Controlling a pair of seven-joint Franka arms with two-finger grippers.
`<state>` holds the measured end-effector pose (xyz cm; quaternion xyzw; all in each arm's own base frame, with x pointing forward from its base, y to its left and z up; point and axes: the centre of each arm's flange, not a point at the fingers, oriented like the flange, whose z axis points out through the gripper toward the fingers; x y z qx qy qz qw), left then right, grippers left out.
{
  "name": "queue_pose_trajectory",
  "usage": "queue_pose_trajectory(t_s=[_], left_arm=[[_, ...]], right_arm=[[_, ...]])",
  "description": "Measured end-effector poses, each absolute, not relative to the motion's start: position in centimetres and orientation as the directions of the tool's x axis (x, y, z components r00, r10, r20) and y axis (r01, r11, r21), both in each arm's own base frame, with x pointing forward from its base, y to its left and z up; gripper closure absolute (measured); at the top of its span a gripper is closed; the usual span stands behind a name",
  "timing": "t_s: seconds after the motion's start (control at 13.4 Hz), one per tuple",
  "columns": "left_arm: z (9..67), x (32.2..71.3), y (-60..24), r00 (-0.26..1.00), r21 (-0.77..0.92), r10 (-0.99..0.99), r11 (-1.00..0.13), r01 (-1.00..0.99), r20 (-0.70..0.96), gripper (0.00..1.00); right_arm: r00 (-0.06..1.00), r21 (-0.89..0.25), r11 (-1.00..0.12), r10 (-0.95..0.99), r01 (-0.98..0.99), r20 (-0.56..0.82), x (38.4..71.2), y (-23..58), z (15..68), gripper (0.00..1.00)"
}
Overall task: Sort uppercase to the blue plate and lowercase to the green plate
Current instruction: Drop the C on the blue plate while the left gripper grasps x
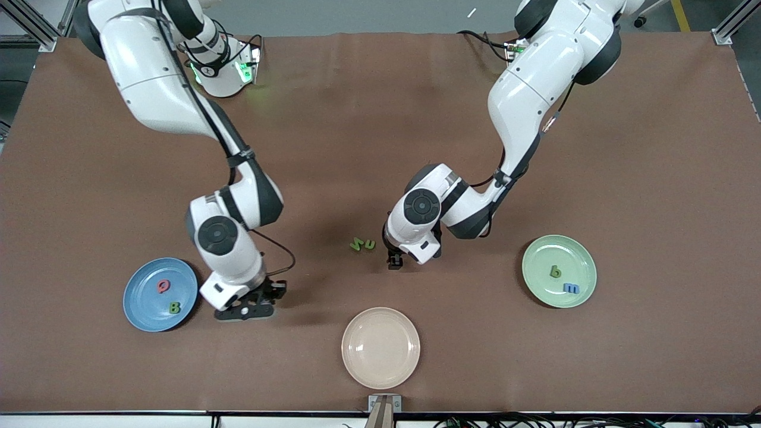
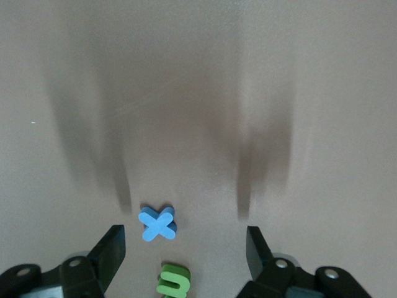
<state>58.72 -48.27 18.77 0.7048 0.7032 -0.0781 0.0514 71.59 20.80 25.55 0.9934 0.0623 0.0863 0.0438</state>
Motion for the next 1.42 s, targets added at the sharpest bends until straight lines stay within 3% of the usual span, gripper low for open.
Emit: queue_pose_trajectory(t_s=[0.6,0.9,1.05,1.2,1.42], left_arm=[[17.9,57.3,-49.7,-0.023,-0.055,0.984,0.013,0.998,-0.177,0.16],[17.5,56.6,-50.1,-0.021,-0.063,0.985,0.010,0.998,-0.170,0.19],[17.3,56.5,-50.0,-0.021,-0.066,0.986,0.010,0.998,-0.166,0.23],[17.1,56.4,-49.9,-0.021,-0.069,0.986,0.010,0.998,-0.163,0.25],[16.9,56.4,-49.8,-0.014,-0.054,0.986,0.005,0.999,-0.164,0.32]], right_arm=[[0.948,0.133,-0.938,0.318,0.320,-0.038,72.5,1.6,24.1,0.66],[0.939,0.111,-0.934,0.331,0.340,-0.088,71.1,0.3,21.5,0.66],[0.937,0.106,-0.932,0.337,0.345,-0.091,71.0,0.7,21.3,0.60],[0.936,0.104,-0.931,0.342,0.350,-0.087,71.0,1.1,21.3,0.47],[0.924,0.094,-0.920,0.374,0.381,-0.077,71.1,2.2,21.5,0.16]])
